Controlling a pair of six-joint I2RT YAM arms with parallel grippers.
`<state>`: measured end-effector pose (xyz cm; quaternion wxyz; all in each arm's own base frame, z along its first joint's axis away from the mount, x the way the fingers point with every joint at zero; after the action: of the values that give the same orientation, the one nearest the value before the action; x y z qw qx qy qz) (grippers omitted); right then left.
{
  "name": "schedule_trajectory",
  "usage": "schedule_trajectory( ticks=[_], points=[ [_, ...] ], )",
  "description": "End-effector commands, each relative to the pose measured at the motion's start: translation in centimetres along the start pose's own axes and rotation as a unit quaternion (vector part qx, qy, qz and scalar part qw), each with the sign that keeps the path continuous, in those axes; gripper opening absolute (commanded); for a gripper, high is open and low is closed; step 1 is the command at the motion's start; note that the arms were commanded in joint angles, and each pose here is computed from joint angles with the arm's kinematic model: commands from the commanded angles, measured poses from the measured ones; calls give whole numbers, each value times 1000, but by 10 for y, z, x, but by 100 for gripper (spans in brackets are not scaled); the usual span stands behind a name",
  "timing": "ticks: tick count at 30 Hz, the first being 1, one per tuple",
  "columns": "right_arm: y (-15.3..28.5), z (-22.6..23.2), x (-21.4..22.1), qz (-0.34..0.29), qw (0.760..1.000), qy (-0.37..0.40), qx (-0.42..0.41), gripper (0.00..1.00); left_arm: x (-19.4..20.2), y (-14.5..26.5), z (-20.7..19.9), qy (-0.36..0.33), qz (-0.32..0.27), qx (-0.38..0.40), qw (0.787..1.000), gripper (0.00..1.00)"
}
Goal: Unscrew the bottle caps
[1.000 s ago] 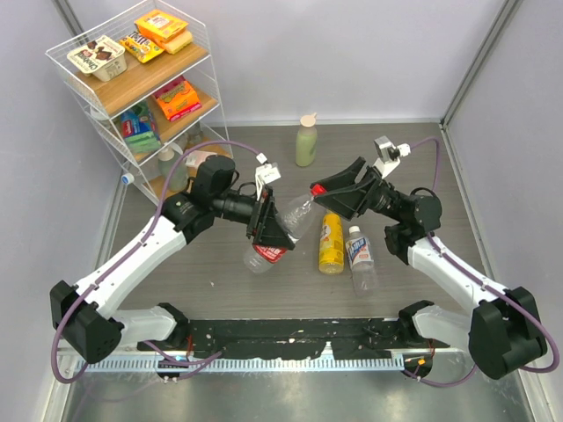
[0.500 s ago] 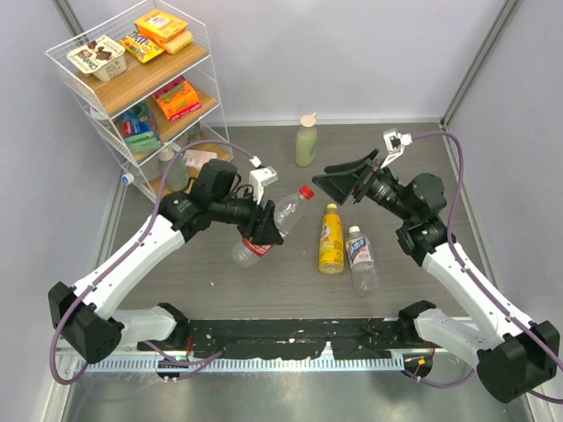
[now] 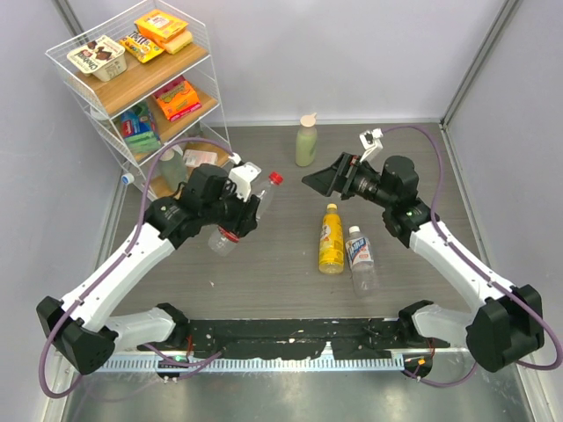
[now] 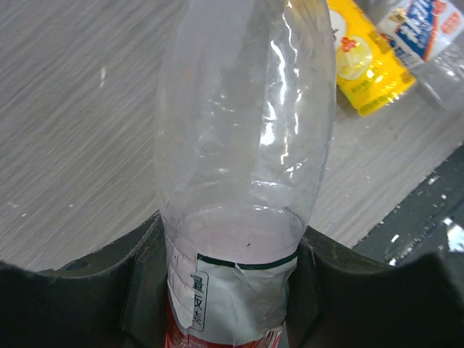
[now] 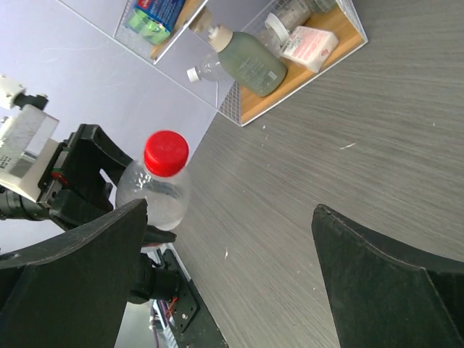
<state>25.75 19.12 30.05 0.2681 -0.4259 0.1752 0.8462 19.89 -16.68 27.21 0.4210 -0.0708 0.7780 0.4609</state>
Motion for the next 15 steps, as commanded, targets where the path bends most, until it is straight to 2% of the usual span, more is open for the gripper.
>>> schedule_trajectory(
  ticks=[1,10,15],
  points=[
    [-9,10,-15,-8,999,-4,-32,100,-8,10,13,-10,-28,-63,998,26],
    [-24,1,-6,12,998,-34,-44,99,8,-13,21,-11,-8,-89,996,26],
    [-25,-3,-3,15,999,-36,-36,99,12,-16,15,-13,-8,-54,998,25]
  ],
)
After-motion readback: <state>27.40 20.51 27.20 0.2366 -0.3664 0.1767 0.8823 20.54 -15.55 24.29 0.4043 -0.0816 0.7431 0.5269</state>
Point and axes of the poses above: each gripper's point midway between its finger pads, its own y axis back along the fingers, its own z axis along the line the jaws close on, x = y × z, the point moved 7 cm from there along y, back along the fingers, and after that the axes turned 9 degrees about y, right-handed, at the moved point
